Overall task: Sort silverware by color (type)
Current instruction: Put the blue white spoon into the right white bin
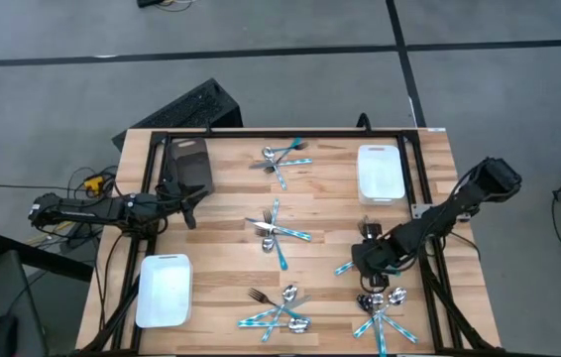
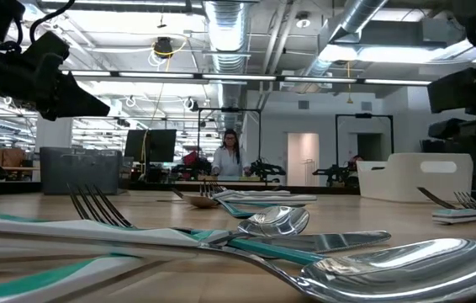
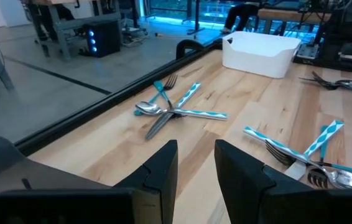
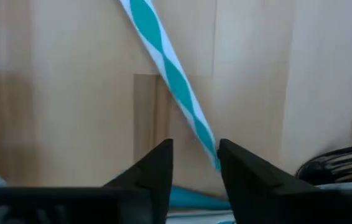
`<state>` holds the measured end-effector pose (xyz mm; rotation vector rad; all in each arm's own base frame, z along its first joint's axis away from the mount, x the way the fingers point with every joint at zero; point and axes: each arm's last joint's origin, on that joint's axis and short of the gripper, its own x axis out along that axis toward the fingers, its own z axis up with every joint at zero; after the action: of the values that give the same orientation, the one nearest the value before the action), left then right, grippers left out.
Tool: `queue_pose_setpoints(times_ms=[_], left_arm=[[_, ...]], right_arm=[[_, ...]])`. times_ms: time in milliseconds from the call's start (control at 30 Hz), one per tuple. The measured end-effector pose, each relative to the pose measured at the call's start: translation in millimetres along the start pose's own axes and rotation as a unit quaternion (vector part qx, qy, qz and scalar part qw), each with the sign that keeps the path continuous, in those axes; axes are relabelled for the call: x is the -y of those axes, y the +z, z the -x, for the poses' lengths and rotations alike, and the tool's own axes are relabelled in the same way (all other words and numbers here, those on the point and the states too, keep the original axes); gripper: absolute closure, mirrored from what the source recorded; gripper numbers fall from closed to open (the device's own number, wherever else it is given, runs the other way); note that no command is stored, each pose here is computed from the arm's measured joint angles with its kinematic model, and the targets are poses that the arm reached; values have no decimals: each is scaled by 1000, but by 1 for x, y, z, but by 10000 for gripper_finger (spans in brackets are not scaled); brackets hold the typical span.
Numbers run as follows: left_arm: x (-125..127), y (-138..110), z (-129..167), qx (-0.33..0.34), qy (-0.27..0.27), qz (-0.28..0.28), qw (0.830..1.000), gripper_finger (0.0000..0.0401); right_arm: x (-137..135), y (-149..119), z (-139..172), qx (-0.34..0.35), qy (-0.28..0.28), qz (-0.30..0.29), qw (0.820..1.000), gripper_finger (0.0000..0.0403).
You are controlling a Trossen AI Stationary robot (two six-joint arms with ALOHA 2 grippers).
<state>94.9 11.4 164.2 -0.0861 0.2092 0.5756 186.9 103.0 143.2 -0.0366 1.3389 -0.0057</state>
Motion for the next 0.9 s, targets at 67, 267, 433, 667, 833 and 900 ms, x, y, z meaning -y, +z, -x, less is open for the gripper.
queue_pose_setpoints(times_ms=[67,267,433,667,833,900], left_arm=[[0,0,0,0,0,5,1000,305],[0,0,0,-3,-3,21,1000,305],[0,-1,0,-3,-3,23,1000,305],[0,-1,0,-3,-3,31,1000,305],[0,-1,0,-4,-4,31,999,305],[0,-1,0,-4,-4,34,999,305]], right_arm=[[1,0,-4,-10,-5,-3,1000,223],[3,3,-8,-14,-5,-12,1000,227],[5,3,-7,-11,-4,-15,1000,287],[12,11,3,5,-7,-36,999,371],[22,35,34,82,-37,-89,992,359],[29,45,52,124,-53,-114,984,357]])
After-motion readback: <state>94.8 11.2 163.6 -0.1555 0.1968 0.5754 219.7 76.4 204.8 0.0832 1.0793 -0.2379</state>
